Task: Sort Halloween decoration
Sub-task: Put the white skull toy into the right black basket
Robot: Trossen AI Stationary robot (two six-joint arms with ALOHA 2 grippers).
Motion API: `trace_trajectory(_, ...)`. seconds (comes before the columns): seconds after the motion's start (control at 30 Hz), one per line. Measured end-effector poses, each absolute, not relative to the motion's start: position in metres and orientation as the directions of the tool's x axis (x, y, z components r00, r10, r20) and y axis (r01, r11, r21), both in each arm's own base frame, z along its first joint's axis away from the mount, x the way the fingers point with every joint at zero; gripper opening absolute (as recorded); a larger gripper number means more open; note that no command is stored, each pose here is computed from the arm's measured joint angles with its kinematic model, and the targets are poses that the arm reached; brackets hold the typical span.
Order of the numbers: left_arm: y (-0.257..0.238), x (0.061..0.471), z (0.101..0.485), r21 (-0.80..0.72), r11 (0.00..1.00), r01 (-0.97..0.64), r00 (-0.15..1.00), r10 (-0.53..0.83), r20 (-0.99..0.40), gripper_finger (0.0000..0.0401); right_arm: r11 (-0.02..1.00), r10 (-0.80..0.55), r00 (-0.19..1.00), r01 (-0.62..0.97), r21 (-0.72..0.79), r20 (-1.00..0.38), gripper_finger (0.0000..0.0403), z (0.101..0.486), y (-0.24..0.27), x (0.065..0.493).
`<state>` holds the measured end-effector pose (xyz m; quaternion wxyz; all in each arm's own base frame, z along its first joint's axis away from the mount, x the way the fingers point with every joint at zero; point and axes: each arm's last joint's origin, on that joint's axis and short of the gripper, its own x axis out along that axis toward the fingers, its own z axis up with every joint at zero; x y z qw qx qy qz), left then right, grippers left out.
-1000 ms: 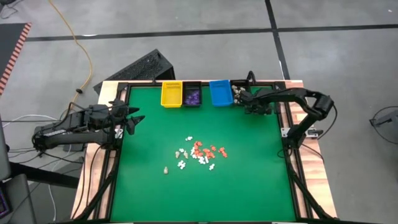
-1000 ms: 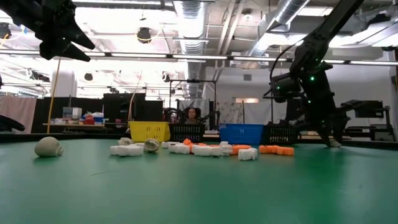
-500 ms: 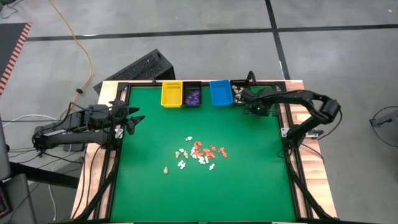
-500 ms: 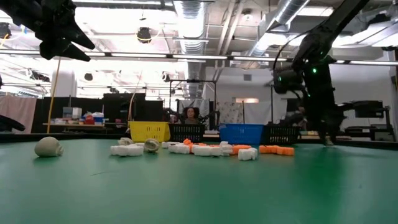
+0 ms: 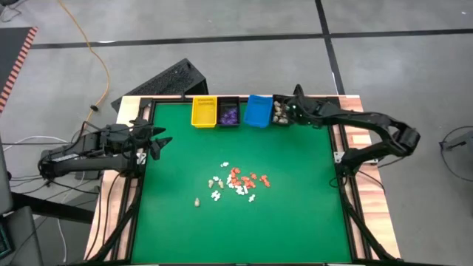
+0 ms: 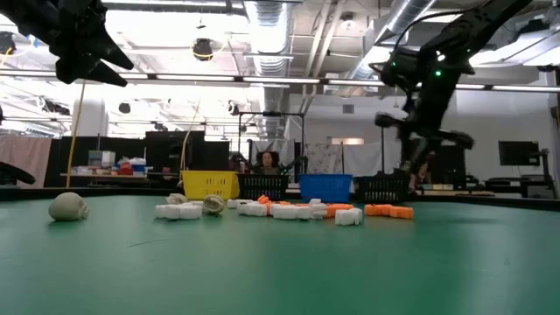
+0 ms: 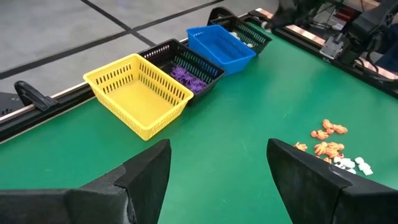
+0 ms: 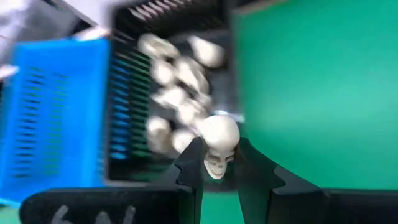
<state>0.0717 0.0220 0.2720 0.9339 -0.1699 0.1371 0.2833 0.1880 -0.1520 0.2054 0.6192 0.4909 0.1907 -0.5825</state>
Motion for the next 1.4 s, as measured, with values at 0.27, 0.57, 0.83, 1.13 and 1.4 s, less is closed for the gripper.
trace_trajectory(0.27,0.022,0.072,0.272,-0.24,0.78,-0.577,0.801,0.484,-0.352,0.0256,-0.071,-0.562,0.271,0.925,0.373,-0.781,0.0104,0.203,-0.169,0.201)
trace_trajectory(0.57,0.022,0.072,0.272,-0.243,0.775,-0.583,0.798,0.49,-0.351,0.0256,0.099,-0.523,0.304,0.949,0.298,-0.796,0.0169,0.201,-0.183,0.221)
trace_trajectory(0.83,0.023,0.071,0.272,-0.239,0.77,-0.592,0.792,0.5,-0.35,0.0256,0.416,-0.396,0.603,0.79,0.451,-0.692,0.0225,0.231,-0.181,0.254)
trace_trajectory(1.13,0.023,0.071,0.272,-0.236,0.756,-0.61,0.78,0.521,-0.346,0.0256,0.825,-0.132,0.903,0.329,0.459,-0.409,0.0217,0.25,-0.096,0.338)
trace_trajectory(1.4,0.023,0.071,0.272,-0.251,0.761,-0.599,0.789,0.505,-0.351,0.0256,0.956,0.084,0.908,0.043,0.29,-0.41,0.0217,0.223,-0.017,0.406)
